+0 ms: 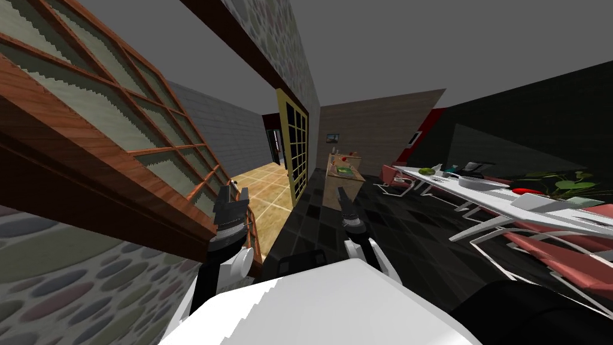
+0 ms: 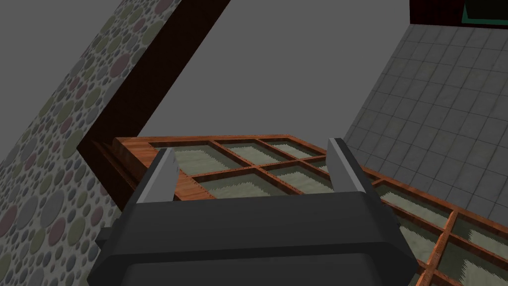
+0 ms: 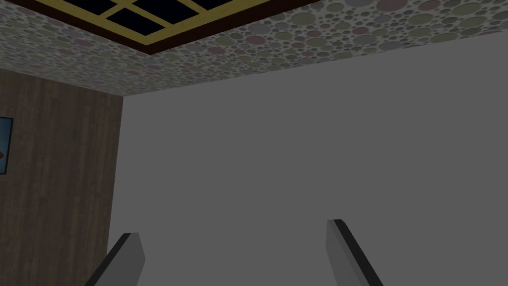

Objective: Push the door open

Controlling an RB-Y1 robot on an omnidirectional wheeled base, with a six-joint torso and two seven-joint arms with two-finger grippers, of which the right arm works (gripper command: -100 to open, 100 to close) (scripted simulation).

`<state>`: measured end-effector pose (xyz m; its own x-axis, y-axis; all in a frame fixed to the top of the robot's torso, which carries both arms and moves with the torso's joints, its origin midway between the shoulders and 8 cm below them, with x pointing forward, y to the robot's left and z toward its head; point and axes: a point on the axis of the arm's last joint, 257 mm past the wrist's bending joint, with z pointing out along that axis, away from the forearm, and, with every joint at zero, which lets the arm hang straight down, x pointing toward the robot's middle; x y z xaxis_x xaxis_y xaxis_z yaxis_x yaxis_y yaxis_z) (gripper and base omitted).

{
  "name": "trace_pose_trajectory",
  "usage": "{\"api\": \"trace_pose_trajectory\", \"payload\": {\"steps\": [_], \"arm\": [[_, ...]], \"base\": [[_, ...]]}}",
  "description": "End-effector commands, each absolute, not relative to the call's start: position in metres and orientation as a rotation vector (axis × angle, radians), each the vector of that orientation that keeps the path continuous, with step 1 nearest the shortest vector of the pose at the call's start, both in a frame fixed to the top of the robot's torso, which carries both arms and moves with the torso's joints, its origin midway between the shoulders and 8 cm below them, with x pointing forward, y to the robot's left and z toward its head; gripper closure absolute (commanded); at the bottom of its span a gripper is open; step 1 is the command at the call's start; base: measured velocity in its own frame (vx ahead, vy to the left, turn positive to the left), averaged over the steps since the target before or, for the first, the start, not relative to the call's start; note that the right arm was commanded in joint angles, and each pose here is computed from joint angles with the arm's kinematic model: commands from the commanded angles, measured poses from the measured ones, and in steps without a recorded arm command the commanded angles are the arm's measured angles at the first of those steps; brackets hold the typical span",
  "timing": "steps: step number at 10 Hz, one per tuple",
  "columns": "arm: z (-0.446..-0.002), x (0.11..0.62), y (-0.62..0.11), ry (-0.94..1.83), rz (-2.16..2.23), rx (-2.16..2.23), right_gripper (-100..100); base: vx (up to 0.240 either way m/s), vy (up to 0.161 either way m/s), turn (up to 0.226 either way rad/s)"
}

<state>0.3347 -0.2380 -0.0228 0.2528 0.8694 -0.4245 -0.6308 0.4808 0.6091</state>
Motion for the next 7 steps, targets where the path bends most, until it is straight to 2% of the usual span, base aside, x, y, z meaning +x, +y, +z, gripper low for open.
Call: {"api": "trace_pose_trajectory", "payload": {"steps": [1,7], "arm": [[-0.035,0.336,-0.234,0.841,1.010,0.322,-100],[-0.091,0.336,-0.221,0.975,0.870,0.227,-100]], "base": [[0.166,-0.012,0.083],[0.196,-0.022,0.090]]}}
